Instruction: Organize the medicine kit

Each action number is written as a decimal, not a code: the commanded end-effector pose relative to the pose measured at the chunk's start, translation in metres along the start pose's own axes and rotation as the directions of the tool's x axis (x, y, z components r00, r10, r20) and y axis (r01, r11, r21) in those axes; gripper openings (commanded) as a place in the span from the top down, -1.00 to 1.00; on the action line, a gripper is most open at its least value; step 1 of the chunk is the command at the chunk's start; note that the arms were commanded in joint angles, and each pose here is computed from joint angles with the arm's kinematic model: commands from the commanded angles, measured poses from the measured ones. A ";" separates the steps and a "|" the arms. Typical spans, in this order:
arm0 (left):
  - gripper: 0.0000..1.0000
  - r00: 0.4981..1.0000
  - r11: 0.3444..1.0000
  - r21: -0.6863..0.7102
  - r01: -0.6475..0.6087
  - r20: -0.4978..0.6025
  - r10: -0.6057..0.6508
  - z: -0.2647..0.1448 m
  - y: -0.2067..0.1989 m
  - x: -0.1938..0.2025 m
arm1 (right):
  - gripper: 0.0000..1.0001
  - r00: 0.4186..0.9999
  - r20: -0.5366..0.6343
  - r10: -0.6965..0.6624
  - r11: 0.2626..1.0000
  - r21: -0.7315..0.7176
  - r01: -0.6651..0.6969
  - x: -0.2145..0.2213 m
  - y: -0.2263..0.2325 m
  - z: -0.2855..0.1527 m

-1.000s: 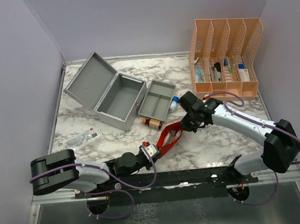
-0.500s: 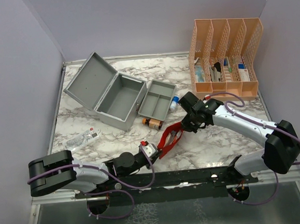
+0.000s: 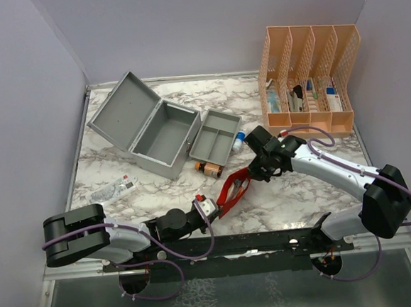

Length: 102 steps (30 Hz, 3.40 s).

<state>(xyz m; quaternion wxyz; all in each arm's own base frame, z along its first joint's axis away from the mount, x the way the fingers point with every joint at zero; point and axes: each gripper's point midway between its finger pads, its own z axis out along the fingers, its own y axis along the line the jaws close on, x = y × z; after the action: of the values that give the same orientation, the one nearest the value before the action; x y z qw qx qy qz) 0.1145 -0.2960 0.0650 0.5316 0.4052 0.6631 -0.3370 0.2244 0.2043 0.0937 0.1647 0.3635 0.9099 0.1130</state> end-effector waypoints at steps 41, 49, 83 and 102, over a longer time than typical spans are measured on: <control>1.00 0.991 0.989 0.055 0.136 -0.031 -0.134 0.021 -0.004 -0.082 | 0.26 0.393 0.574 -0.718 -0.143 -0.674 0.725 0.069 0.029 -0.146; 1.00 0.989 0.986 0.079 0.148 -0.030 -0.146 0.030 -0.002 -0.094 | 0.25 0.465 0.497 -0.733 -0.037 -0.712 0.701 0.073 0.033 -0.125; 1.00 0.993 0.986 0.119 0.116 -0.034 -0.113 0.039 -0.004 -0.100 | 0.60 0.544 0.446 -0.711 0.101 -0.701 0.706 0.066 0.036 -0.091; 1.00 0.992 0.984 0.131 0.118 -0.052 -0.112 0.037 -0.005 -0.092 | 0.34 0.498 0.422 -0.757 0.005 -0.760 0.650 0.088 0.026 -0.091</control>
<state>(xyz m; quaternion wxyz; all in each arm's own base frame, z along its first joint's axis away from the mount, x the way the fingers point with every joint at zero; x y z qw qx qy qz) 0.1368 -0.3398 0.1323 0.4558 0.4042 0.6945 -0.3829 0.1519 0.2721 0.1686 0.3125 -0.2664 0.7868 0.4609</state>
